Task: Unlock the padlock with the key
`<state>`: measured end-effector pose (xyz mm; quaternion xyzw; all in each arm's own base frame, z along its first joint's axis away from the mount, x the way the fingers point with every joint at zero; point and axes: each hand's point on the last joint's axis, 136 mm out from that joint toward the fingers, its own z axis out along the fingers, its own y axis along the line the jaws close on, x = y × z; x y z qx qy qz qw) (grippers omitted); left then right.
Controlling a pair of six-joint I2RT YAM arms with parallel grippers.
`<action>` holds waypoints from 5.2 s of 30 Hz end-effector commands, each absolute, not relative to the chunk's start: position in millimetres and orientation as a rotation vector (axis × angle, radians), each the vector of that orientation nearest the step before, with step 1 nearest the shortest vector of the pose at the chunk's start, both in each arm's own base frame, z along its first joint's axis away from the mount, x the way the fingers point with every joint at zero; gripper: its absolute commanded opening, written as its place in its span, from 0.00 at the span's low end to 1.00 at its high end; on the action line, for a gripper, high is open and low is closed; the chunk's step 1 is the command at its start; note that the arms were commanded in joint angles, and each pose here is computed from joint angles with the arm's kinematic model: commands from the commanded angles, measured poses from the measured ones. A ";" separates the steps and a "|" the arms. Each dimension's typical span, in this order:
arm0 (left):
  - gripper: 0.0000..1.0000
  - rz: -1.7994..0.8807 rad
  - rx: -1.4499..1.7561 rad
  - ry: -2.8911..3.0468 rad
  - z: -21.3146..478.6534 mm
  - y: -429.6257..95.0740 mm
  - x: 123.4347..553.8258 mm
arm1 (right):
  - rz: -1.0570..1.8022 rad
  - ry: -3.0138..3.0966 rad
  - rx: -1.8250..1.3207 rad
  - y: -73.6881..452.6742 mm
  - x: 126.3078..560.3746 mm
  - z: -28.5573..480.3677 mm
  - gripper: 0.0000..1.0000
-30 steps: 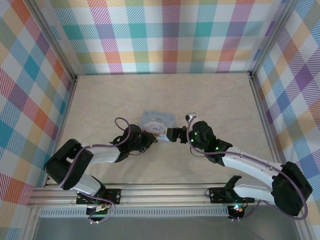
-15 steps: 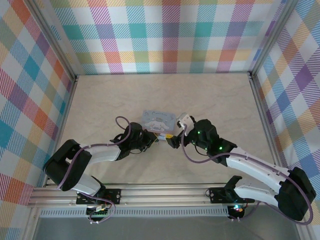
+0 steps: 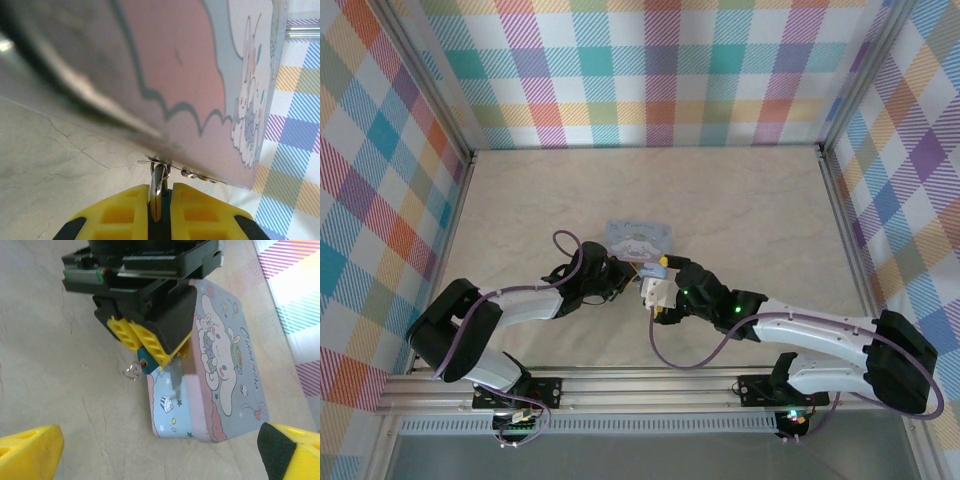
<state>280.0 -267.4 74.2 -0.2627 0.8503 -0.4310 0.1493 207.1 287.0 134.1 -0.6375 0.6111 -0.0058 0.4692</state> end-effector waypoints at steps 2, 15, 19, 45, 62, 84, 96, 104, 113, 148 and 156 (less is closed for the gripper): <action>0.00 -1.310 -0.730 2.400 98.0 -277.3 282.9 | -0.094 1.400 -1.577 295.5 209.1 133.7 1.00; 0.00 -1.313 -0.733 2.398 99.6 -278.6 283.0 | -0.025 1.494 -1.555 310.6 204.7 107.1 0.98; 0.00 -1.315 -0.737 2.397 100.1 -278.9 283.1 | 0.002 1.517 -1.549 314.8 204.1 100.1 0.95; 0.00 -1.331 -0.746 2.393 102.5 -279.1 282.2 | 0.028 1.587 -1.353 332.4 226.3 92.2 0.44; 0.00 -1.316 -0.757 2.404 97.6 -276.8 279.3 | 0.013 1.591 -1.294 335.9 234.4 87.2 0.30; 0.00 -1.316 -0.761 2.408 96.8 -276.7 278.6 | 0.001 1.631 -1.238 332.9 239.9 80.4 0.05; 0.00 -1.318 -0.758 2.410 97.0 -278.0 278.9 | 0.009 1.688 -1.121 329.6 247.4 82.4 0.00; 0.00 -1.317 -0.759 2.413 96.5 -278.3 278.3 | 0.071 1.744 -1.019 328.8 248.8 85.4 0.00; 0.00 -1.316 -0.758 2.414 96.6 -278.6 278.7 | 0.158 1.829 -0.888 324.6 247.4 84.2 0.00; 0.37 -1.182 -0.697 2.441 89.9 -265.1 278.7 | 0.503 2.165 -0.447 301.6 246.4 56.9 0.00; 0.42 -1.064 -0.672 2.433 100.1 -244.1 277.8 | 0.665 2.211 -0.306 293.8 245.5 57.0 0.00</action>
